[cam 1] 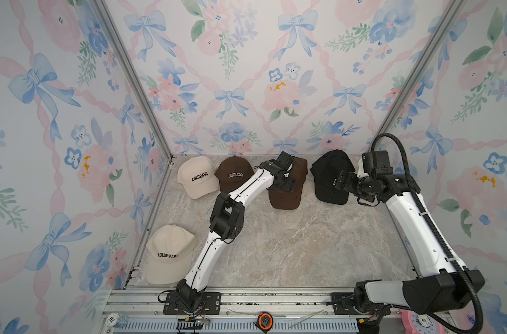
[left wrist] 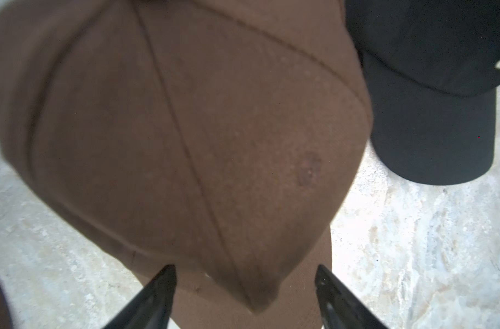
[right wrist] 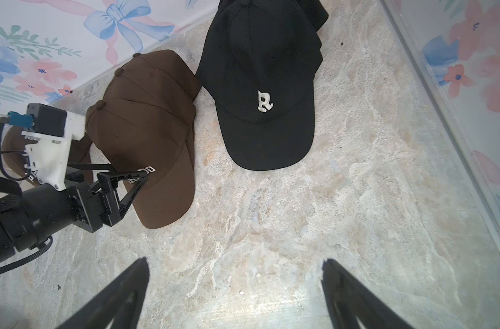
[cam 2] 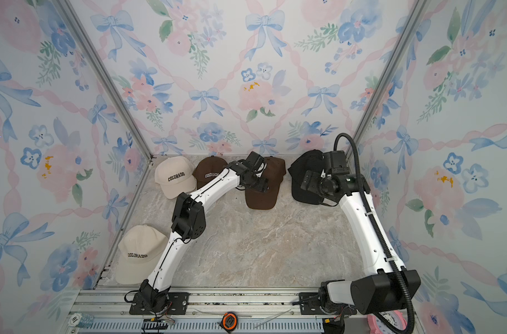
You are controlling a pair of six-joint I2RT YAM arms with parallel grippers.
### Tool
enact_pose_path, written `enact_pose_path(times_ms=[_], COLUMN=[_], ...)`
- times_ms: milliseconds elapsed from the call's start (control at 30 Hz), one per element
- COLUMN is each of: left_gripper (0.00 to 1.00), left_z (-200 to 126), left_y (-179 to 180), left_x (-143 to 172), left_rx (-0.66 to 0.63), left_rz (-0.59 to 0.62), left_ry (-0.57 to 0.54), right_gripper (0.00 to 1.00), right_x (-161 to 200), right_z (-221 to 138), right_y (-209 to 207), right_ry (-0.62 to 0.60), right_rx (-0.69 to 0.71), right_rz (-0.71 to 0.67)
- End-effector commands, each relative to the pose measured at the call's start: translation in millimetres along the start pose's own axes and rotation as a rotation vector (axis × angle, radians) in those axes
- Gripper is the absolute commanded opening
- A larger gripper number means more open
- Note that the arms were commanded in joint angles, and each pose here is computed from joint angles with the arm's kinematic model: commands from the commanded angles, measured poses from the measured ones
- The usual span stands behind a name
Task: Stack the baseball caps by color
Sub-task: Place the baseball cap on the baseball cap, then pick up the baseball cap from the center of the board.
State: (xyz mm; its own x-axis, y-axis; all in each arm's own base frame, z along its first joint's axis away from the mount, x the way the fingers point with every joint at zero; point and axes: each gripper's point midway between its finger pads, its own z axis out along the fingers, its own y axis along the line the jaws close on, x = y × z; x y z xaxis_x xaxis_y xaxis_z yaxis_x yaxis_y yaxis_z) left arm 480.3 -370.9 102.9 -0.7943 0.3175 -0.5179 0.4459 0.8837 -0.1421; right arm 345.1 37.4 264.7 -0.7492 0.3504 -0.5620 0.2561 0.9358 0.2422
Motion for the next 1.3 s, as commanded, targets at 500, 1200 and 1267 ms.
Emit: enact_pose_path(times_ms=[500,1200,1267], left_gripper=[0.91,0.92,0.92], left_z=[-142,-196,-195], left_y=[81,216,220], left_x=[-43,66,70], left_rx=[-0.102,-0.257,-0.259], left_rz=[-0.192,-0.519,-0.532], left_ry=[-0.204,-0.210,-0.210], right_gripper=[0.96,0.96,0.96], right_x=[-8,-10,-12], right_z=[1,34,37], right_y=[49,189,203], right_ry=[-0.032,0.049,0.055], right_rx=[-0.111,-0.268,-0.282], right_rz=[-0.070,-0.297,-0.322])
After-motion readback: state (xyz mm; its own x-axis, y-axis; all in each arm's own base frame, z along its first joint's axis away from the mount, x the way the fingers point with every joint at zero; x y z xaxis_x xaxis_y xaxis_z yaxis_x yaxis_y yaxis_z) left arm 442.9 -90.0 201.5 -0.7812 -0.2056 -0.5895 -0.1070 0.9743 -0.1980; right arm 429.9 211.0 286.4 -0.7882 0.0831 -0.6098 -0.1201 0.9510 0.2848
